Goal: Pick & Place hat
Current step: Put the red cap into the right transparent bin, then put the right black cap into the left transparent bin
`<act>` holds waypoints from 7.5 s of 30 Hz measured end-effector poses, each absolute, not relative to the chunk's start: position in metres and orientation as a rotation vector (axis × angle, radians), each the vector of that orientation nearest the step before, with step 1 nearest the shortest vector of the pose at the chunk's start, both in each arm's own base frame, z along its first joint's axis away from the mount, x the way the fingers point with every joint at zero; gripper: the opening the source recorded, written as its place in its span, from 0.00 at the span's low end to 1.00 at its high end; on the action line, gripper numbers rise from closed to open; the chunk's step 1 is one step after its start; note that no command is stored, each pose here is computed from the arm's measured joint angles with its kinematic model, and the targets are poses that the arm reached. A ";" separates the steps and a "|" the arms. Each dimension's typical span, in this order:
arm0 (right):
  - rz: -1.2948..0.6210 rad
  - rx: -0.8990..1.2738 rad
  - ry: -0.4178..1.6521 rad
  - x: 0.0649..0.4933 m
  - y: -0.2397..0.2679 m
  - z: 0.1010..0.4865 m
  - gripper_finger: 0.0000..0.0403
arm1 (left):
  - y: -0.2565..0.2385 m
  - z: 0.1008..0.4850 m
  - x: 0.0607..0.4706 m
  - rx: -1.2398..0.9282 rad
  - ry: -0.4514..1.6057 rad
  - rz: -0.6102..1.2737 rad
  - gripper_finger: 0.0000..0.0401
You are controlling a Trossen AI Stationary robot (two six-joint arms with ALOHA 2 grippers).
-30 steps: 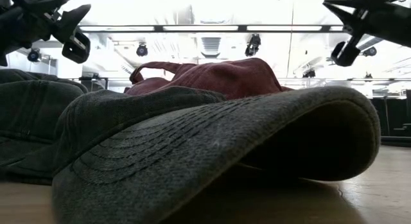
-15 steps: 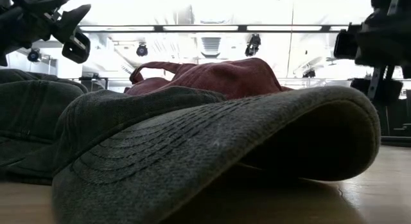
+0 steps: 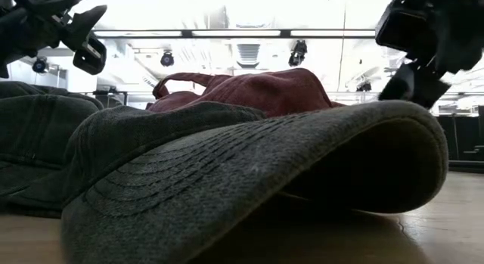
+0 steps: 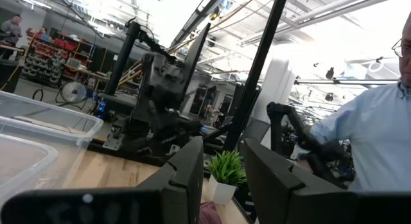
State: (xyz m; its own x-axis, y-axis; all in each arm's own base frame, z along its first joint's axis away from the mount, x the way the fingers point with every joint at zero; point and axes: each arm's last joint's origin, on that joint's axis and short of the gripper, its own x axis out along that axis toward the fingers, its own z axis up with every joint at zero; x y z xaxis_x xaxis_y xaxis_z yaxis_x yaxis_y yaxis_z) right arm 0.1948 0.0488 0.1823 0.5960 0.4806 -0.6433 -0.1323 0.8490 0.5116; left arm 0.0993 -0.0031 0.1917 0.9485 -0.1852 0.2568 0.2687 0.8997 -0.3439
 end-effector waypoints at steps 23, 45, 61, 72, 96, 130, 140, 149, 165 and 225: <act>0.240 -0.230 1.075 0.274 0.115 0.166 0.41 | -0.003 0.191 0.099 -0.386 -0.217 -0.236 0.26; -0.110 0.128 0.921 0.305 0.089 0.285 0.03 | -0.003 0.189 0.100 -0.390 -0.192 -0.230 0.26; -0.932 0.687 0.178 0.229 -0.005 0.356 0.03 | -0.003 0.187 0.101 -0.393 -0.174 -0.227 0.26; -0.957 0.923 0.469 0.230 -0.052 0.270 0.03 | -0.003 0.187 0.101 -0.393 -0.174 -0.227 0.26; -0.665 0.588 0.501 0.240 -0.048 0.335 0.48 | -0.002 0.204 0.096 -0.729 -0.323 -0.276 0.26; -0.045 0.935 1.275 0.332 0.145 0.245 0.44 | -0.029 0.240 0.140 -0.761 0.298 -0.305 0.24; -0.122 1.248 1.236 0.348 0.192 0.201 0.44 | -0.094 0.241 0.197 -0.475 0.606 -0.385 0.19; -0.235 1.385 1.141 0.348 0.241 0.155 0.44 | -0.141 0.235 0.249 -0.174 0.736 -0.293 0.19; -0.413 1.455 0.703 0.364 0.245 0.127 0.44 | -0.152 0.192 0.273 -0.022 0.927 -0.257 0.19; -0.947 0.593 0.254 0.393 -0.098 0.349 0.03 | -0.073 0.330 0.139 -0.217 0.685 0.262 0.19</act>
State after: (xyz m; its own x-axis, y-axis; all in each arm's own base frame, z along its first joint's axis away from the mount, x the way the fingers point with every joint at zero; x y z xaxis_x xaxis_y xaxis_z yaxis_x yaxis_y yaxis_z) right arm 0.3933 -0.0980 0.3495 0.5694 -0.6858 -0.4533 0.8206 0.4410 0.3635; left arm 0.1388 -0.0732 0.3304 0.7439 0.1668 -0.6471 -0.3084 0.9448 -0.1109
